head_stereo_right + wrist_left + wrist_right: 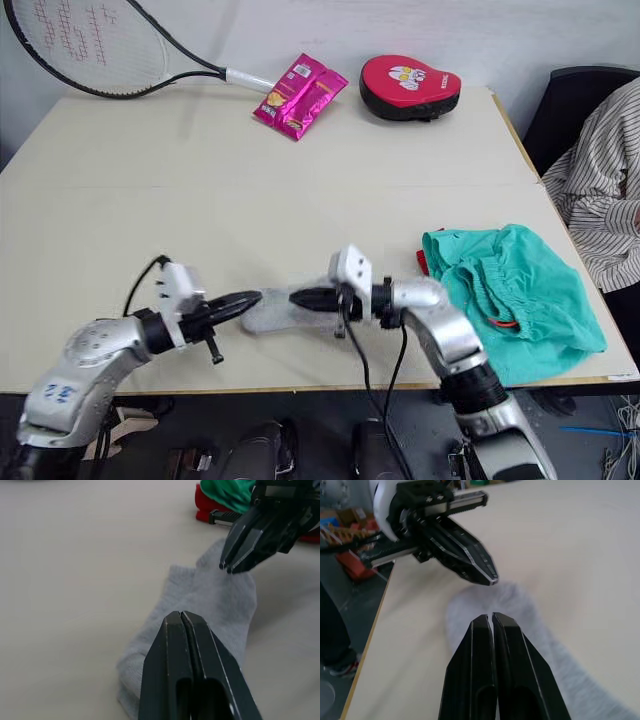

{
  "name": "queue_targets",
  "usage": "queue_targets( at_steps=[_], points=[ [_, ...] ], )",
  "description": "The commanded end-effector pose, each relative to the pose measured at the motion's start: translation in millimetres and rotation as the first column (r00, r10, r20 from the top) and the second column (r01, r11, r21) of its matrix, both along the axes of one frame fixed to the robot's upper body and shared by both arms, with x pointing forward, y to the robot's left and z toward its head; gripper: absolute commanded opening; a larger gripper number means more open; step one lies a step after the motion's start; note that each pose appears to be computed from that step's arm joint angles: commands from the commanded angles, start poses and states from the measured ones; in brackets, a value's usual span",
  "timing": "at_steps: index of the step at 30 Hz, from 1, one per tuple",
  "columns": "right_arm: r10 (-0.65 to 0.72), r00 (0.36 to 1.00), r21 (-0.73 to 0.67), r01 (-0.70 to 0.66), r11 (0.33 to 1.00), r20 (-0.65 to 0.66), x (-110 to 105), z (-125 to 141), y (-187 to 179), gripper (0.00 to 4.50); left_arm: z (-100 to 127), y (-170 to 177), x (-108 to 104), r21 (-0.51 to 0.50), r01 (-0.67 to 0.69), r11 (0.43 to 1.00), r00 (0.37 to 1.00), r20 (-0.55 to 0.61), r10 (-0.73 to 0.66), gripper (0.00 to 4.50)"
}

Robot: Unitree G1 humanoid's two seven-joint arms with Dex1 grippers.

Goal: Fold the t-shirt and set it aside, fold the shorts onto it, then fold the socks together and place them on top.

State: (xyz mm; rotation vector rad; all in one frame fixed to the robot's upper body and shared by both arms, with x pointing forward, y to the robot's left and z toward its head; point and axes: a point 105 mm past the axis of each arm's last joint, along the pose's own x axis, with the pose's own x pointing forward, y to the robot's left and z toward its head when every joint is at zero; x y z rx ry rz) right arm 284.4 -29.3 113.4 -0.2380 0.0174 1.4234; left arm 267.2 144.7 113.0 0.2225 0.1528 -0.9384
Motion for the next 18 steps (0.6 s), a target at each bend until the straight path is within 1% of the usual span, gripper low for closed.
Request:
queue_targets(
  at_steps=[1, 3, 5, 6, 10, 14, 16, 18],
  points=[
    [-0.070, 0.995, -0.043, 0.074, 0.996, 0.073, 7.8, -14.9, -10.2, 0.01, -16.7, -1.1, 1.5, 0.051, -0.013, 0.999, 1.000, -0.006, 0.013, 0.00],
    [-0.134, 0.988, -0.058, 0.139, 0.989, 0.070, 17.1, -24.4, -19.4, 0.01, -27.5, 3.5, 7.9, 0.074, -0.073, 0.995, 0.997, -0.018, 0.074, 0.00],
    [-0.215, 0.975, -0.028, 0.216, 0.976, 0.051, 28.8, -22.7, -29.4, 0.01, -34.5, 10.1, 13.9, 0.088, -0.140, 0.986, 0.989, -0.028, 0.143, 0.00],
    [-0.231, 0.971, -0.028, 0.232, 0.972, 0.057, 31.9, -21.9, -34.8, 0.01, -36.3, 13.3, 15.8, 0.092, -0.169, 0.981, 0.985, -0.031, 0.172, 0.00],
    [-0.299, 0.952, -0.027, 0.301, 0.953, 0.060, 41.9, -17.8, -57.6, 0.01, -41.8, 20.4, 12.3, 0.115, -0.185, 0.976, 0.981, -0.040, 0.191, 0.00],
    [-0.375, 0.925, -0.033, 0.377, 0.925, 0.058, 53.2, -15.1, -70.7, 0.01, -36.2, 23.5, 12.2, 0.075, -0.185, 0.980, 0.982, -0.012, 0.187, 0.00],
    [-0.375, 0.924, -0.009, 0.376, 0.926, 0.071, 56.1, -5.9, -67.3, 0.01, -32.3, 25.4, 13.7, 0.051, -0.191, 0.980, 0.982, 0.002, 0.191, 0.00],
    [-0.349, 0.932, 0.042, 0.346, 0.937, 0.098, 55.7, 9.3, -59.1, 0.01, -25.9, 25.8, 15.1, 0.023, -0.189, 0.982, 0.982, 0.027, 0.189, 0.00]
  ],
)
